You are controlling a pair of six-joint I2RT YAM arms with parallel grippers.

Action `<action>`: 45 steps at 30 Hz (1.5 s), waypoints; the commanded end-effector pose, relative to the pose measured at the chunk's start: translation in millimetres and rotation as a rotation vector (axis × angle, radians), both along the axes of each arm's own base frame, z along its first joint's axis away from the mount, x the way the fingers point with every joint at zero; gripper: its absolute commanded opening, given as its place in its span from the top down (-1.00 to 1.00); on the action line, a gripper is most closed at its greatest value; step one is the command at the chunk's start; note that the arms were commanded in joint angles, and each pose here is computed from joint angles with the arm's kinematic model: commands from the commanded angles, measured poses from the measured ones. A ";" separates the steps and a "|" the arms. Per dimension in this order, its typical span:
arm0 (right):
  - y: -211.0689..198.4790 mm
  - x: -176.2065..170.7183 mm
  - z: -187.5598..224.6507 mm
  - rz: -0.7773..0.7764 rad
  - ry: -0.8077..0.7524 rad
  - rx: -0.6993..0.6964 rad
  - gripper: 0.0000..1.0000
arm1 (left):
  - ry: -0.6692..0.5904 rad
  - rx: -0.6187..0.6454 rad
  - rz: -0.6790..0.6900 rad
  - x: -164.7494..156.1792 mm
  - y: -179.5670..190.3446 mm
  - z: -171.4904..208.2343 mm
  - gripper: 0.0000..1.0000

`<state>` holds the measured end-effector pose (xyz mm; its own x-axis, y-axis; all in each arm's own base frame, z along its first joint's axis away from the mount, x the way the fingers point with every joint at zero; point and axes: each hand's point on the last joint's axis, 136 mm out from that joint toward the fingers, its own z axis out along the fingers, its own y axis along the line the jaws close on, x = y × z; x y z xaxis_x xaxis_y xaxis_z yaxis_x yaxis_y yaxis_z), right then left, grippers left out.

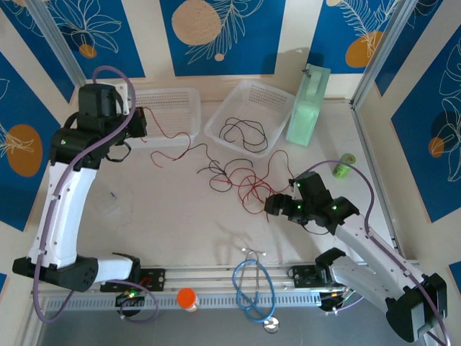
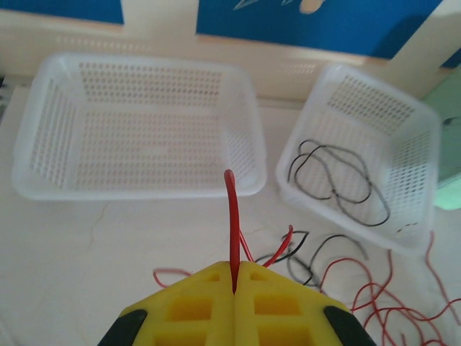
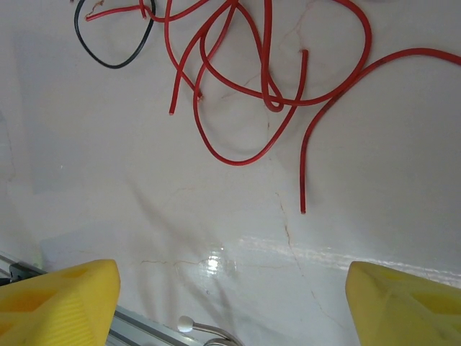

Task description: Untangle the cables

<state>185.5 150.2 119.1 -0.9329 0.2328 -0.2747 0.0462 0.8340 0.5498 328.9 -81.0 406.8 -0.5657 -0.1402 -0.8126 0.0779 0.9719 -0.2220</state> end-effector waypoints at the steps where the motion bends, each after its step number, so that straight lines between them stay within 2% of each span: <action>1: 12.7 10.6 20.4 0.046 -0.058 0.048 -0.65 | -0.018 -0.027 -0.081 -10.7 -9.9 14.8 1.00; 3: 31.6 16.9 36.0 0.144 -0.128 0.089 -0.64 | -0.036 -0.048 -0.105 -12.1 -14.8 21.0 1.00; 5: 54.9 26.1 58.8 0.292 -0.285 0.082 -0.64 | -0.046 -0.060 -0.120 -13.0 -18.0 24.2 1.00; 9: 102.4 53.2 90.4 0.668 -0.782 -0.166 -0.66 | -0.045 -0.068 -0.131 -12.8 -20.0 23.1 1.00; 12: 134.1 84.4 98.6 0.838 -1.097 -0.304 -0.71 | -0.051 -0.074 -0.133 -14.1 -20.6 24.8 1.00; 16: 171.3 119.7 104.1 0.968 -1.235 -0.231 -0.73 | -0.071 -0.095 -0.143 -17.6 -22.6 32.6 1.00; 21: 222.3 140.4 78.0 1.111 -1.227 -0.121 -0.72 | -0.100 -0.102 -0.143 -24.4 -20.8 45.4 1.00; 26: 255.0 149.4 43.9 1.103 -1.133 -0.027 -0.71 | -0.178 -0.118 -0.146 -35.7 -18.3 70.2 1.00; 32: 267.6 168.8 5.3 1.031 -0.925 -0.046 -0.64 | -0.245 -0.137 -0.148 -48.6 -15.4 94.5 1.00; 38: 268.6 165.6 -16.6 1.020 -0.871 -0.117 -0.58 | -0.317 -0.161 -0.137 -57.3 -11.7 114.8 1.00; 41: 256.8 159.7 -19.0 0.987 -0.827 -0.135 -0.39 | -0.386 -0.144 -0.099 -53.6 -4.2 127.2 1.00; 45: 232.4 140.9 -14.3 0.930 -0.799 -0.147 0.09 | -0.511 -0.100 -0.013 -32.5 8.9 139.9 1.00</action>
<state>336.9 396.3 90.2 -0.2465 -0.5319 -0.8101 -0.9260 0.3758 0.0350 284.1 -86.6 520.6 -0.2571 -0.2185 -0.9414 0.2593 0.9228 -0.2850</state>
